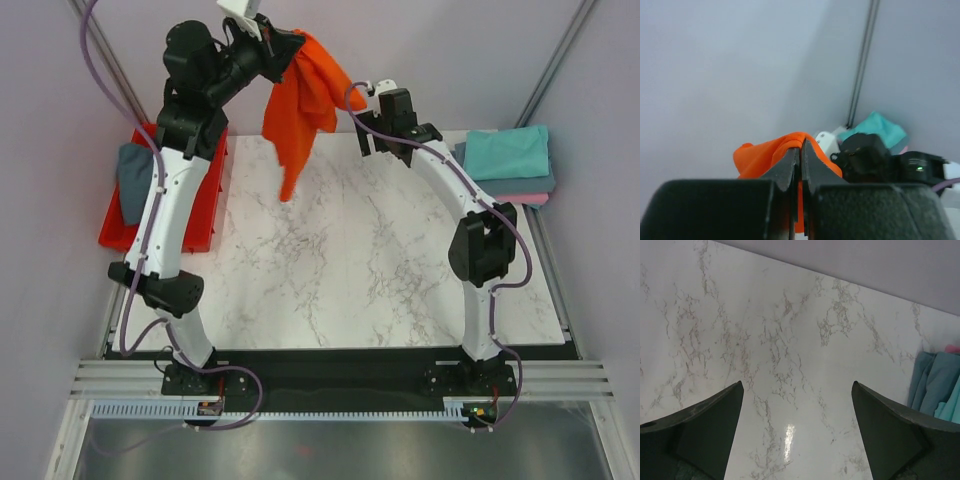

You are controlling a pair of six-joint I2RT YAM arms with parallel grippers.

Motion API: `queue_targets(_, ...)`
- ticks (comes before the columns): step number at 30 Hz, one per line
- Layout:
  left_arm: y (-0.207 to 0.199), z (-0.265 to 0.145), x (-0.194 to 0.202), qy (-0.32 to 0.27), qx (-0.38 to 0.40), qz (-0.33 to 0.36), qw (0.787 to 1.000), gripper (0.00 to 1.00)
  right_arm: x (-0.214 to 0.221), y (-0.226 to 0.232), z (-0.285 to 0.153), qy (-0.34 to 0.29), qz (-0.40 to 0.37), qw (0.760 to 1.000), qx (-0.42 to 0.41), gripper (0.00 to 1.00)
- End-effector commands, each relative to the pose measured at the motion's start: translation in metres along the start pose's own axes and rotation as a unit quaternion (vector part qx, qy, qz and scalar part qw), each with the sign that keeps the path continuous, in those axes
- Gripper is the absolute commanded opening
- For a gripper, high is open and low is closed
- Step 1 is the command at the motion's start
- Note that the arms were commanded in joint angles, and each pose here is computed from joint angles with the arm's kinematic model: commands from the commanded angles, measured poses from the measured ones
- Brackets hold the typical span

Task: Fold and stack the t-shirts
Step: Move the tshirt to the center of the board

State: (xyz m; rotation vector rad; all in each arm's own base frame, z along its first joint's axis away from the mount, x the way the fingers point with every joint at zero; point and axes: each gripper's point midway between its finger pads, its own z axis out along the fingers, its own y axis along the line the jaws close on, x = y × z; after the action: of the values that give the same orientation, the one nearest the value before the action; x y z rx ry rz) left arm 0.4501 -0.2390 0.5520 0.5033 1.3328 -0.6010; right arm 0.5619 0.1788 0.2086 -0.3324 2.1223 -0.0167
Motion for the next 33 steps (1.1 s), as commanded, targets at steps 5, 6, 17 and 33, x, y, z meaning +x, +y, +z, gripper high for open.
queue_targets(5, -0.027, -0.016, 0.023, 0.026, 0.026, -0.031, 0.999, 0.34, -0.038, -0.035, -0.038, -0.052, 0.01, 0.997, 0.05, 0.98)
queue_targets(6, -0.021, -0.022, 0.058, 0.065, 0.007, -0.034, 0.997, 0.39, -0.038, -0.048, -0.038, -0.052, 0.015, 0.997, 0.064, 0.98)
queue_targets(17, 0.028, -0.119, 0.303, 0.388, -0.112, -0.024, 0.914, 0.86, -0.011, -0.044, -0.043, -0.018, 0.035, 0.997, -0.062, 0.95)
queue_targets(33, 0.053, -0.14, 0.332, 0.404, -0.148, -0.078, 0.899, 0.86, 0.093, 0.112, -0.03, 0.104, -0.051, 0.92, -0.374, 0.81)
